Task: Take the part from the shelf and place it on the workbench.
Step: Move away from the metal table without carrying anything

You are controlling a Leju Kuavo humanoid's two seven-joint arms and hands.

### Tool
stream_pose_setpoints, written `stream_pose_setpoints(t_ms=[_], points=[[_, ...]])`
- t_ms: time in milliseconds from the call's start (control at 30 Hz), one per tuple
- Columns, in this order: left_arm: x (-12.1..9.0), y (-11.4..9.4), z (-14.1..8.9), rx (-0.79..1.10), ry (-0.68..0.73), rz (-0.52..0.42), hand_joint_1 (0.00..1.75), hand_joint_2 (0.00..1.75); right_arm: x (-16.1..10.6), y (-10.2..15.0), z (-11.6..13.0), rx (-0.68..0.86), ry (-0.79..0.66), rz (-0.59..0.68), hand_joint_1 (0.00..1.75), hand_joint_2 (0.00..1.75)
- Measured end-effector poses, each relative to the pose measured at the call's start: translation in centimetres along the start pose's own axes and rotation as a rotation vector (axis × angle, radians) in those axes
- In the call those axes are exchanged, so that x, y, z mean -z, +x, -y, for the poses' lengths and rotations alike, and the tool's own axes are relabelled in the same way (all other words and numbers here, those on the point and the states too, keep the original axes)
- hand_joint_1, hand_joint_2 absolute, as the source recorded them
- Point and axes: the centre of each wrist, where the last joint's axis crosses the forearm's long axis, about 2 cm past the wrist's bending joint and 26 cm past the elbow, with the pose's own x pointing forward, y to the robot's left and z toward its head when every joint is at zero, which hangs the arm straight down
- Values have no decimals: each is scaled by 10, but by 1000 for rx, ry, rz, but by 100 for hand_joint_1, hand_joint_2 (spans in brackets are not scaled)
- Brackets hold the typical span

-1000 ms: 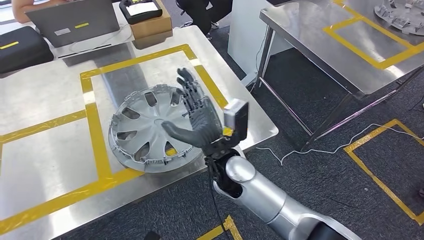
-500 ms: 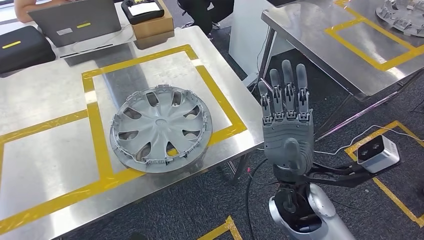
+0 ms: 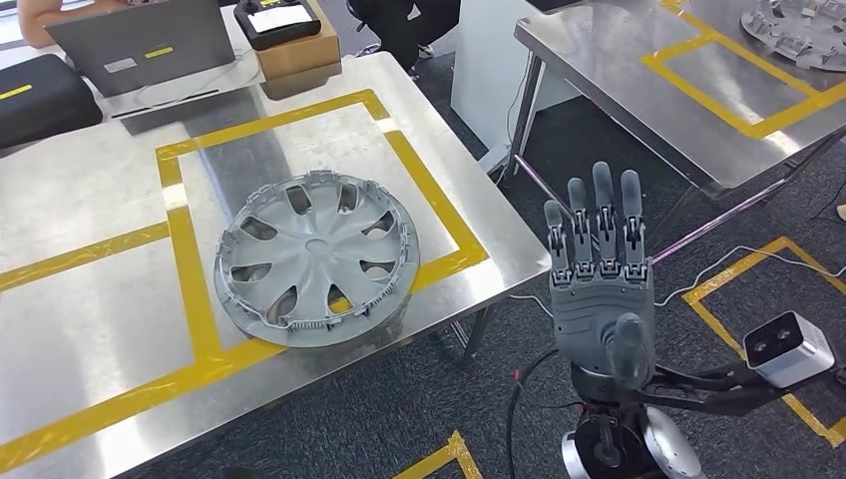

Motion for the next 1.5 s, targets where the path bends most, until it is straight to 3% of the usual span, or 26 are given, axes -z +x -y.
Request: stream_pose_setpoints(t_ms=[600,733,1500], points=[[2,-12,-20,-25,23,-120,0,0,-20,-5,12,1,-76,-42,0,0],[2,-13,-21,-26,15,-129,0,0,-22,-5,15,-12,-87,-45,0,175],[1,-13,-18,40,-12,-152,0,0,-21,-6,17,-32,-75,-45,0,175]])
